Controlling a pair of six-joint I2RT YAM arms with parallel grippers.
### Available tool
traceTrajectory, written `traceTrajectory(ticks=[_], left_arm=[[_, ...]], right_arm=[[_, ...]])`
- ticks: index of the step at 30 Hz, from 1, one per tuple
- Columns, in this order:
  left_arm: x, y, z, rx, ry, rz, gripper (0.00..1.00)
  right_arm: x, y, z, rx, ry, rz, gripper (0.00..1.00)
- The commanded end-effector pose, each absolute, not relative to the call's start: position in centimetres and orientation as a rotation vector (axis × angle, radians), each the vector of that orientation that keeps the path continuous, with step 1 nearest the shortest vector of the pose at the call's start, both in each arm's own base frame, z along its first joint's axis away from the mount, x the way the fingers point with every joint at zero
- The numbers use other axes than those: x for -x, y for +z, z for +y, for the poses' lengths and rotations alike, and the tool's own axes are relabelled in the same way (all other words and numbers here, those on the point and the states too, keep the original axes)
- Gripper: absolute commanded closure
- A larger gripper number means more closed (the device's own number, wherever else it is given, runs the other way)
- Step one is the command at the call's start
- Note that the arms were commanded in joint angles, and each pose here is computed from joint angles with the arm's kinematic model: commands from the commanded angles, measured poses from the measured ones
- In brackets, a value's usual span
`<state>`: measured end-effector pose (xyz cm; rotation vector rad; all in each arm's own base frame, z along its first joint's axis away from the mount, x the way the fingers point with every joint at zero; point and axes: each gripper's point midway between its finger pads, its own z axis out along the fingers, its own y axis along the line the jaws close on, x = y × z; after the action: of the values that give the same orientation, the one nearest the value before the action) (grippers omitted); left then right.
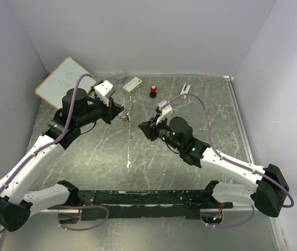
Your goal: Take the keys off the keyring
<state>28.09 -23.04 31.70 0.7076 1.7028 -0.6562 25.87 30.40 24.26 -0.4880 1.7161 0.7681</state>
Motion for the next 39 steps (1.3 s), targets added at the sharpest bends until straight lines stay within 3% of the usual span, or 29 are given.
traceTrajectory(ticks=[1, 9, 31, 34, 39], left_arm=[[-27.9, 33.1, -23.3, -0.687, -0.68, 1.691, 0.93], [-27.7, 33.4, -23.4, -0.675, -0.698, 1.676, 0.93], [-26.9, 33.4, -23.7, -0.695, -0.725, 1.662, 0.93], [-27.0, 33.3, -23.8, -0.696, -0.731, 1.665, 0.93], [-26.9, 33.2, -23.9, -0.696, -0.735, 1.663, 0.93]], right_arm=[[-23.4, 28.6, 32.6, 0.59, 0.852, 1.442, 0.8], [-22.4, 29.4, 35.0, 0.661, 0.75, 1.342, 0.68], [-26.1, 29.4, 34.8, 0.548, 0.51, 1.372, 0.65], [-26.2, 29.5, 35.0, 0.546, 0.511, 1.368, 0.56], [-26.2, 29.6, 35.6, 0.551, 0.523, 1.363, 0.56]])
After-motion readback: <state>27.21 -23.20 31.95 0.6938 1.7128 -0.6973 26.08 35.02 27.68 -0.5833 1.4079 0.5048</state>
